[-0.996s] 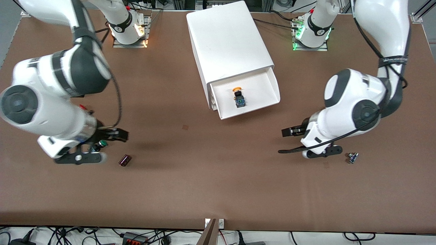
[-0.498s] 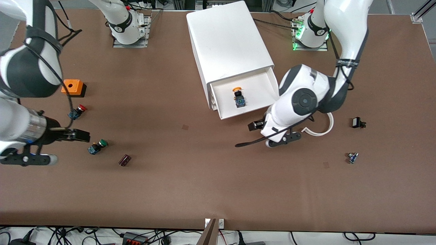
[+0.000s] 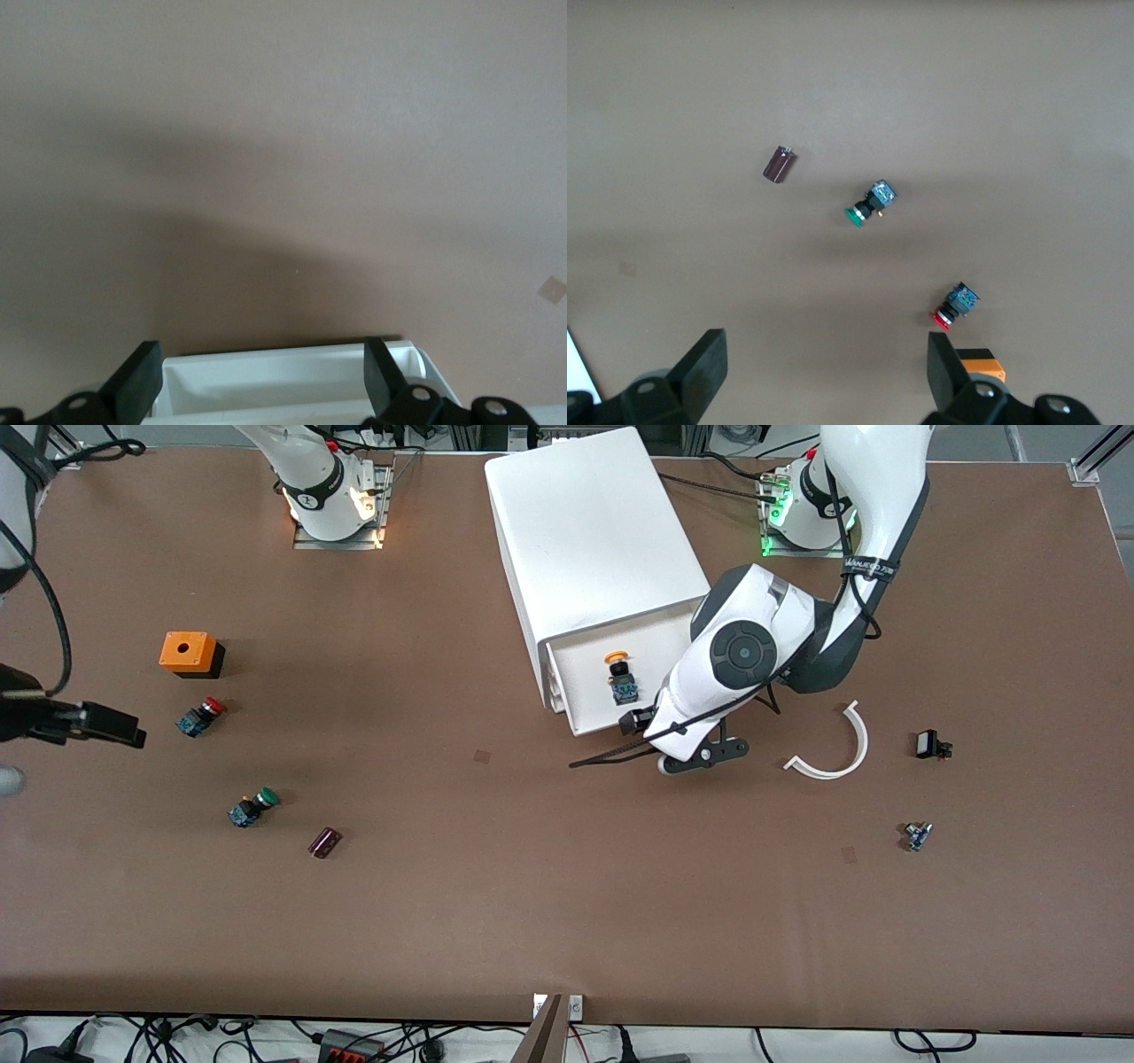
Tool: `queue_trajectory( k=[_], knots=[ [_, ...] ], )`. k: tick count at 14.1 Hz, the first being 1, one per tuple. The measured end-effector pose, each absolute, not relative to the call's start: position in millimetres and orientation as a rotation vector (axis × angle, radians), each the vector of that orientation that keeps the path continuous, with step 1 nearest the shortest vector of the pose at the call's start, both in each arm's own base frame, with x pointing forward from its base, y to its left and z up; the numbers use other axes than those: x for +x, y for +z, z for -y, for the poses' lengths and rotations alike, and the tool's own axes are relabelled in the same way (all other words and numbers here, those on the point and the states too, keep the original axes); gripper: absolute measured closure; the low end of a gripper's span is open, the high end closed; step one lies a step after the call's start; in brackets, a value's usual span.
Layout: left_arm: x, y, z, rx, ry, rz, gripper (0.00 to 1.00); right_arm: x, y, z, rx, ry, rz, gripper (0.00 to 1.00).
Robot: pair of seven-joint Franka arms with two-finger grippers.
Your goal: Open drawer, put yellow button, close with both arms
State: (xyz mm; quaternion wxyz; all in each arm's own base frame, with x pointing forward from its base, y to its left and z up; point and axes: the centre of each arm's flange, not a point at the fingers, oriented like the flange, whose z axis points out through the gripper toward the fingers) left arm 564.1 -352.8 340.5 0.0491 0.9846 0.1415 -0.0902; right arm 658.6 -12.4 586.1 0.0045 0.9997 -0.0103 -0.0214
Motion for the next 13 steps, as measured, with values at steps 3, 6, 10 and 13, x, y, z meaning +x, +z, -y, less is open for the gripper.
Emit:
queue_trajectory(
  k=[3,6,10,13],
  knots=[
    [546.0,336.2,362.9,3.011,-0.309,-0.399,0.00,636.1,600.3,11.7,3.129,-0.067,0.010,0.00],
    [532.9,335.3,368.6,3.018,-0.328,-0.392,0.00,612.7,605.5,12.0,3.121,-0.083,0.002,0.00],
    [516.3,338.0,381.8,3.015,-0.347,-0.434,0.00,594.2,602.4,12.0,3.119,-0.091,-0.005,0.00],
    [504.7,340.2,395.3,3.009,-0.361,-0.457,0.00,582.6,591.3,11.4,3.119,-0.028,-0.008,0.00]
  ],
)
